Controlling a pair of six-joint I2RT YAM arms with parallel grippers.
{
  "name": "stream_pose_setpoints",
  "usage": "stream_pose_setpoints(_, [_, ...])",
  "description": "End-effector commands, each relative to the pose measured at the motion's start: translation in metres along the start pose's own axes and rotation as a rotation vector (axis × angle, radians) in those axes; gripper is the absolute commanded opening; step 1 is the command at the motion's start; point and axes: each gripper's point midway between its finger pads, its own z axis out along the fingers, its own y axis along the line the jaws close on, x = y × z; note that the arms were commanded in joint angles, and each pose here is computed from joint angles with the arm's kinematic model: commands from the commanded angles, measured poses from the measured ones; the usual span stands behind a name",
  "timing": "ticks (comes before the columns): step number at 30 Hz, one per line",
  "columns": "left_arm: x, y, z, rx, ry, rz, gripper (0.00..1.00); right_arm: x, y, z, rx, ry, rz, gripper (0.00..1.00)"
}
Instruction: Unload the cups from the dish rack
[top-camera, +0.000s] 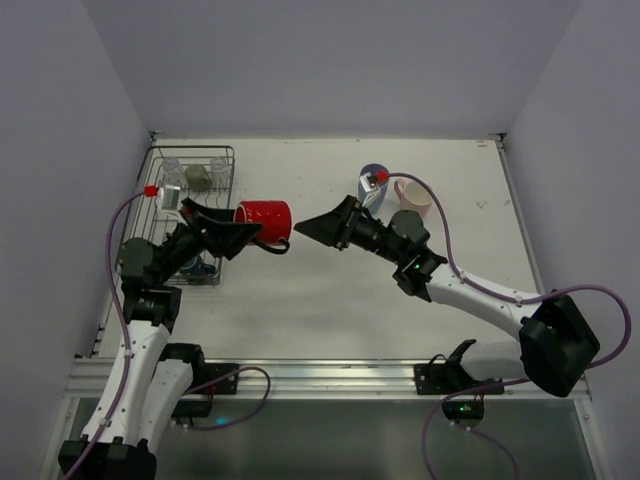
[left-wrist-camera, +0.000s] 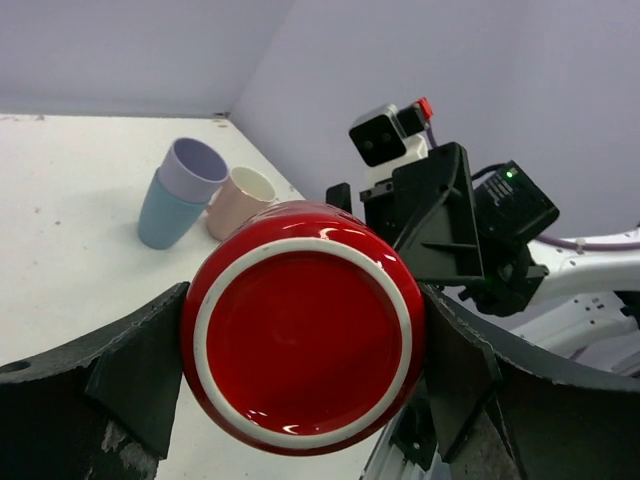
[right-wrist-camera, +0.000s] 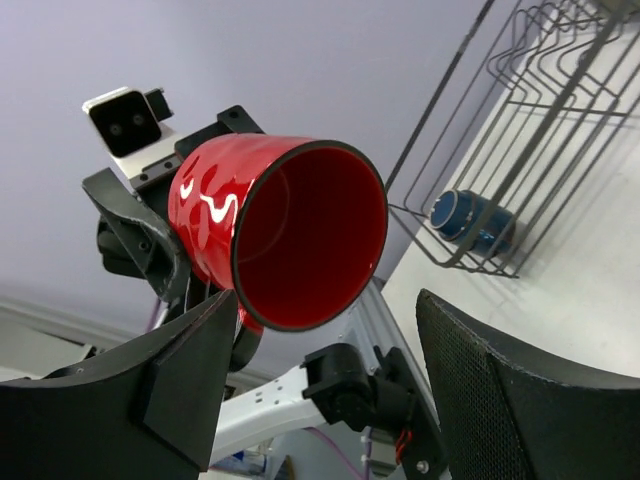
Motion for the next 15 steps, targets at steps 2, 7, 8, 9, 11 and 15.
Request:
stream_pose_setpoints(2, [-0.005,-0.039,-0.006,0.165,-0.028,0.028,0.03,-0.01,0.052,0.005,-0.161,-0.033,-0.018,0.75])
stream_pose_setpoints(7, [0.005,-0.037,-0.005,0.168,-0.009,0.009,0.03,0.0,0.073,0.012,-0.248,0.023,-0.032,0.71])
stream_pose_setpoints(8, [0.006,-0.035,-0.005,0.164,-0.009,0.005,0.03,0.003,0.073,0.013,-0.257,0.031,-0.033,0.7])
stream_pose_setpoints(9, [0.009,-0.033,-0.005,0.16,-0.006,0.001,0.03,0.004,0.075,0.013,-0.266,0.03,-0.034,0.69])
stream_pose_setpoints(11, [0.012,-0.03,-0.004,0.156,-0.001,-0.005,0.03,0.006,0.079,0.012,-0.287,0.026,-0.039,0.66])
stream_pose_setpoints(15, [0.022,-0.035,0.001,0.187,0.029,-0.021,0.04,0.009,0.085,0.018,-0.321,0.057,-0.034,0.64])
